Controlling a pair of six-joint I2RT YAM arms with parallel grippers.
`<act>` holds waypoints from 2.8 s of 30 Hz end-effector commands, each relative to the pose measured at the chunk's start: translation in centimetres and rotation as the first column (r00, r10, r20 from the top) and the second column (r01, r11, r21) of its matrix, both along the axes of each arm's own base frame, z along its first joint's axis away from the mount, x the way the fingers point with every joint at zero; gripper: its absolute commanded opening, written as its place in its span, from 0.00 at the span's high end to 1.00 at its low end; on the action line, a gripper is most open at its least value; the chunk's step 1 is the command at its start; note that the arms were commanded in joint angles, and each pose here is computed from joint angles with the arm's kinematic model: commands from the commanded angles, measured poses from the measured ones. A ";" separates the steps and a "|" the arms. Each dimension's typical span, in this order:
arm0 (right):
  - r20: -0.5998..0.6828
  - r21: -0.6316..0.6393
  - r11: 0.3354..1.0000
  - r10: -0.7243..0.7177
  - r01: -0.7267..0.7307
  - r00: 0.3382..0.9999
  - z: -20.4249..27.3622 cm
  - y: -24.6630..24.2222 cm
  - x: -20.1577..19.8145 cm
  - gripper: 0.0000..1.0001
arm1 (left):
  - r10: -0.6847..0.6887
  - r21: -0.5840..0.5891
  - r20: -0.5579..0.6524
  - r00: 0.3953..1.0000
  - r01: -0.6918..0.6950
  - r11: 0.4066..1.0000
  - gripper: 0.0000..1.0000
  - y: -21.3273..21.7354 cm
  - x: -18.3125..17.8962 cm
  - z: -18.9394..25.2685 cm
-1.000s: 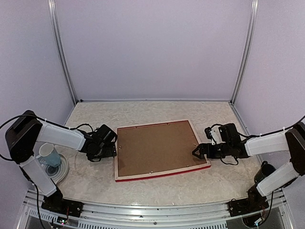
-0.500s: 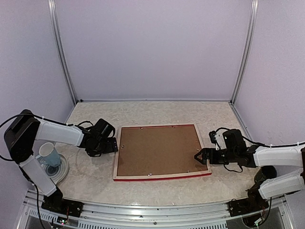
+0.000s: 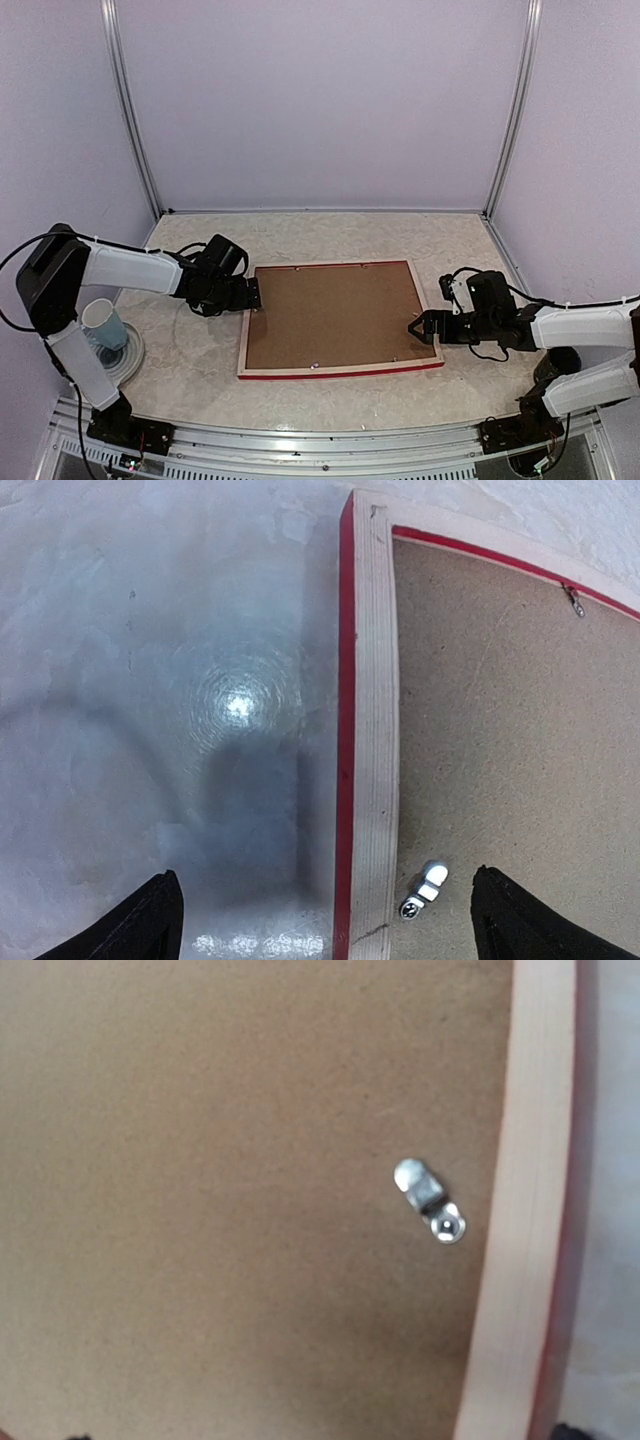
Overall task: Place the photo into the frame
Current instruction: Press the fastener onto the backboard.
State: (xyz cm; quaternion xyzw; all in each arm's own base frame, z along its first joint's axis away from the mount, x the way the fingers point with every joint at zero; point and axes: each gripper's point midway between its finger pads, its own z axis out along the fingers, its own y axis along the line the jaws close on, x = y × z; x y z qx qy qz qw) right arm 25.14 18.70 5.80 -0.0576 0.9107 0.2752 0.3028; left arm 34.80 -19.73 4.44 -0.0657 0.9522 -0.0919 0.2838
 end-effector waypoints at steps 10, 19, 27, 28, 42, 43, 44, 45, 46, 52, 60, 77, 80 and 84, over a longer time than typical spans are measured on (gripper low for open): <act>-0.004 -0.025 1.000 0.005 -0.005 1.000 -0.7 0.1 0.0 0.01 | -0.039 -0.031 -0.034 0.999 0.038 0.999 0.06 -1.2 0.2 -1.9; -0.015 -0.021 1.000 0.007 -0.008 1.000 -1.1 0.3 0.2 0.01 | -0.034 -0.027 -0.064 0.997 0.032 0.999 0.14 -1.2 0.0 -3.3; -0.026 -0.021 1.000 0.002 -0.003 1.000 -1.5 0.3 0.1 0.01 | -0.020 0.000 -0.084 0.996 0.020 1.000 0.17 -0.5 -0.6 -3.7; -0.029 -0.021 1.000 0.001 -0.002 1.000 -1.6 0.3 0.1 0.01 | -0.018 0.003 -0.088 0.996 0.018 1.000 0.17 -0.4 -0.7 -3.8; -0.053 -0.009 1.000 0.010 -0.010 0.999 -2.5 0.6 -0.1 0.01 | -0.012 0.135 -0.045 0.999 0.018 0.991 0.20 0.0 -1.4 -2.8; -0.055 -0.009 1.000 0.010 -0.010 0.998 -2.6 0.6 -0.2 0.01 | -0.010 0.137 -0.044 0.999 0.016 0.990 0.20 0.0 -1.4 -2.8; -0.055 -0.008 1.000 0.010 -0.010 0.998 -2.6 0.6 -0.2 0.01 | -0.008 0.140 -0.043 0.999 0.014 0.990 0.21 0.1 -1.4 -2.9; -0.056 -0.005 1.000 0.011 -0.012 0.998 -2.6 0.6 -0.2 0.01 | -0.009 0.141 -0.040 0.999 0.014 0.990 0.22 0.1 -1.3 -2.8; -0.057 -0.004 1.000 0.012 -0.012 0.998 -2.7 0.6 -0.3 0.01 | -0.009 0.142 -0.040 0.999 0.014 0.990 0.23 0.1 -1.3 -2.8; -0.055 -0.009 1.000 0.008 -0.009 0.998 -2.8 0.4 -0.4 0.01 | -0.019 0.161 -0.051 0.999 0.027 0.987 0.27 -0.1 -1.0 -3.5; -0.049 -0.010 1.000 0.004 -0.004 0.999 -2.7 0.3 -0.5 0.01 | -0.011 0.175 -0.066 0.998 0.023 0.984 0.36 0.2 -1.2 -4.4; -0.051 -0.020 1.000 0.001 -0.002 0.999 -3.0 0.1 -0.5 0.01 | -0.023 0.100 -0.088 0.996 0.032 0.994 0.57 -0.5 -2.3 -4.7; -0.049 -0.019 1.000 0.000 -0.001 0.999 -3.0 0.1 -0.5 0.01 | -0.024 0.096 -0.094 0.995 0.033 0.995 0.58 -0.6 -2.5 -4.8; -0.048 -0.025 1.000 -0.001 0.000 0.999 -3.0 0.0 -0.6 0.01 | -0.025 0.093 -0.096 0.995 0.034 0.995 0.68 -0.7 -2.8 -4.8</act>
